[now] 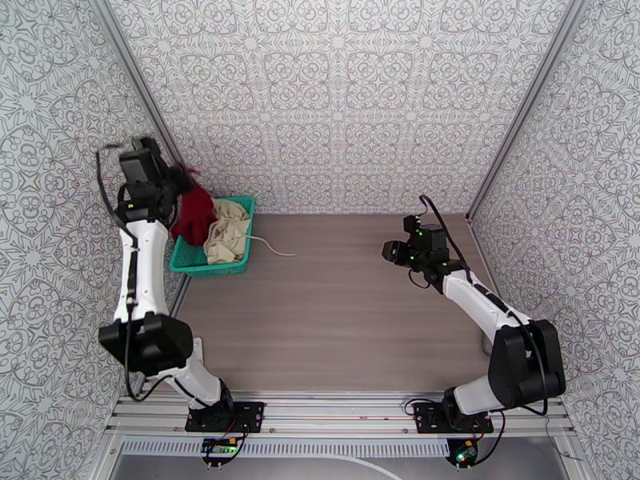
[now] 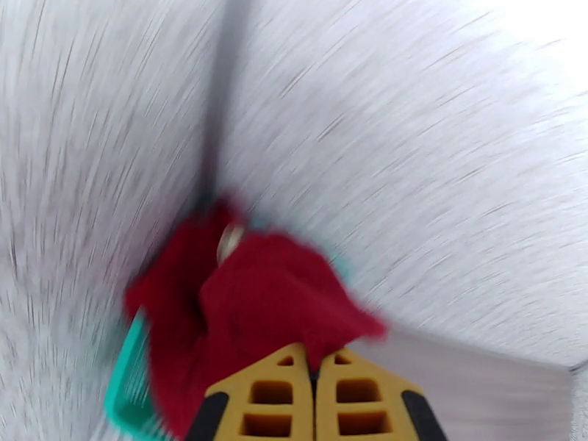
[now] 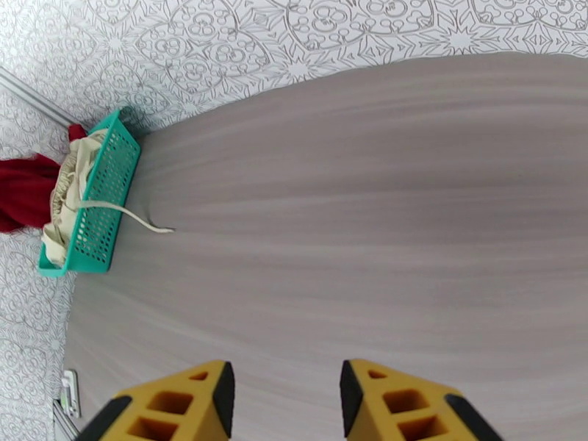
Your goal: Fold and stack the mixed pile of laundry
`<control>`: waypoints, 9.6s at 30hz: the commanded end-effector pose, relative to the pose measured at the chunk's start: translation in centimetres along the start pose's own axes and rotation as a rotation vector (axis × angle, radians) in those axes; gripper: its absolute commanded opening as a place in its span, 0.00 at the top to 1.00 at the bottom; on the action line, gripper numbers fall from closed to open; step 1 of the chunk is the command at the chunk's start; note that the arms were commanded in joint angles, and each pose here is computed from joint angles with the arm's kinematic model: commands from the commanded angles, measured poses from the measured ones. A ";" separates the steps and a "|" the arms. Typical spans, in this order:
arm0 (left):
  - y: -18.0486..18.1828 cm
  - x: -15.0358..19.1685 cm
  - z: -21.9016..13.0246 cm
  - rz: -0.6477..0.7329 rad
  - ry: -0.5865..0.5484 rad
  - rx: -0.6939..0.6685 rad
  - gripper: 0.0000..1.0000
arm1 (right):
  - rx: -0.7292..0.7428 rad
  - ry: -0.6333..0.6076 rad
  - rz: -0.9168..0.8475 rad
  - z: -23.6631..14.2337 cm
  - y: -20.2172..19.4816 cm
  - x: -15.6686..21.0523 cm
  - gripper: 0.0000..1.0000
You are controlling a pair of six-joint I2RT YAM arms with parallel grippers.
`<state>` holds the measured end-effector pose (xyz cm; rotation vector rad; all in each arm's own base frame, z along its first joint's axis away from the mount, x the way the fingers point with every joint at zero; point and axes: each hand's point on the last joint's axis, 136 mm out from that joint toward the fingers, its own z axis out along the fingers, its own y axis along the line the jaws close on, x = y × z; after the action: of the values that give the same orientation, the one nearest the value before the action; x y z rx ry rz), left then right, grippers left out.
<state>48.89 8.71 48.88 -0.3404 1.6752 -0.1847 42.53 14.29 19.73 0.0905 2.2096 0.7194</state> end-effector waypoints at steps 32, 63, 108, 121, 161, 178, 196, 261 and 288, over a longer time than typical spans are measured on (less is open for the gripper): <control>-30.2 34.2 -3.9 -0.034 0.542 0.764 0.18 | 0.240 0.166 0.071 -7.1 -4.2 6.0 0.44; -6.2 54.9 -25.7 -0.056 1.165 0.043 0.14 | 0.287 0.495 -0.743 13.8 3.4 9.2 0.22; -15.2 4.5 -30.2 0.154 -0.031 0.535 1.00 | 0.256 -0.601 -0.195 -33.7 11.8 -12.9 1.00; -16.7 3.7 -10.4 0.009 0.063 0.522 1.00 | 0.180 -0.540 -0.210 -21.7 12.9 -23.4 1.00; -4.8 38.3 -18.4 -0.184 0.811 0.248 0.24 | 0.434 -0.167 0.218 -19.6 -6.6 7.2 0.28; -13.7 50.2 -8.8 -0.049 1.069 0.342 0.42 | 0.735 0.375 0.314 -6.5 -16.9 12.3 0.41; -8.4 52.9 -6.8 -0.170 1.087 0.247 0.44 | 0.773 0.321 0.408 -16.5 -14.2 15.9 1.00; -8.7 40.5 1.5 -0.182 0.851 0.214 0.31 | 0.422 0.203 0.258 1.8 -13.5 -3.0 0.42; -6.8 46.5 -5.1 -0.378 0.902 0.260 1.00 | 0.705 0.350 0.235 -6.0 -18.3 6.3 0.97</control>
<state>37.57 -12.72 4.10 -0.4603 2.5535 -0.8601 35.44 -1.25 6.27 0.6355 2.8021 0.0397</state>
